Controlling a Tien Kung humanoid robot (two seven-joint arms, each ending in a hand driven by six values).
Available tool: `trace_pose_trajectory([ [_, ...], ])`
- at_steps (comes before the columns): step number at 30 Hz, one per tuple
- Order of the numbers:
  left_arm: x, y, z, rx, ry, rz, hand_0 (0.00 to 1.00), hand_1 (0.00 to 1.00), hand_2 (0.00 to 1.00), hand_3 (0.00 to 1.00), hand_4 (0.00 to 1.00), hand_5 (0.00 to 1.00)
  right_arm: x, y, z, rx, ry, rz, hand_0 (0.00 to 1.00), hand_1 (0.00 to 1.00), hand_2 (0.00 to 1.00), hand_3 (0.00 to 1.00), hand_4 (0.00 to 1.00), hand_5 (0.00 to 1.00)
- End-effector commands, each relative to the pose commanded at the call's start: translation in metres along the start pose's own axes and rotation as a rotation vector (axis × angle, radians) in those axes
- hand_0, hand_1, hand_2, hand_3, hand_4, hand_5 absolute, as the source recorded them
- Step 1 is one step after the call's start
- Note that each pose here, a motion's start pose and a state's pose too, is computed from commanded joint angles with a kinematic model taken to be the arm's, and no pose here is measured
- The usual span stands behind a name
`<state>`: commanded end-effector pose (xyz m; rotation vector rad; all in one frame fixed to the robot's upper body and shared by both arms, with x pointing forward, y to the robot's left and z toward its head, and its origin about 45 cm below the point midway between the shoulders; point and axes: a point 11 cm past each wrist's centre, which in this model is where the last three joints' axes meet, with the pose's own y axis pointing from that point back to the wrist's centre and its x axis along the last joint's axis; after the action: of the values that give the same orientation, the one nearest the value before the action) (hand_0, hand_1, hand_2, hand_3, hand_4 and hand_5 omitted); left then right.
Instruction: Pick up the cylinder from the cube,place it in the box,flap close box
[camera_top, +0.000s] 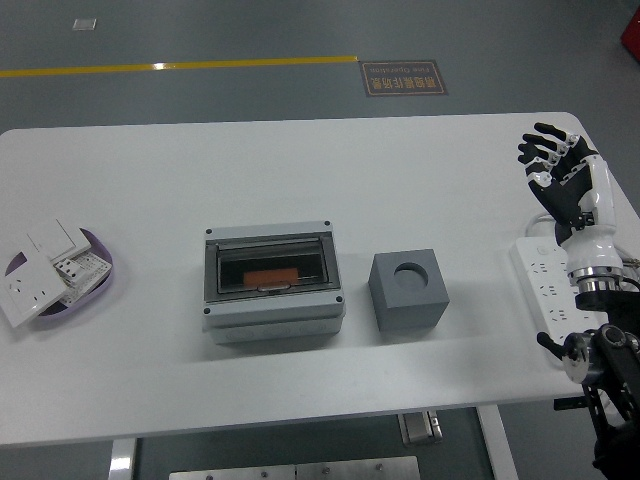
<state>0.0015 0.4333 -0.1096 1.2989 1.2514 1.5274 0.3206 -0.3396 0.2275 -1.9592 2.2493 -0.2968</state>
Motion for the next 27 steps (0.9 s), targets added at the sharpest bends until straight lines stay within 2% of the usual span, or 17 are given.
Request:
trace_pose_trajectory([
  [27,0.003,0.0003,-0.0002,0.004,0.007,0.006,0.64,0.666,0.592,0.655,0.72,0.296,-0.0044,-0.0019,0.0027,-0.009,-0.008,-0.008,0.605,0.597,0.618,0.643,0.645,0.191],
])
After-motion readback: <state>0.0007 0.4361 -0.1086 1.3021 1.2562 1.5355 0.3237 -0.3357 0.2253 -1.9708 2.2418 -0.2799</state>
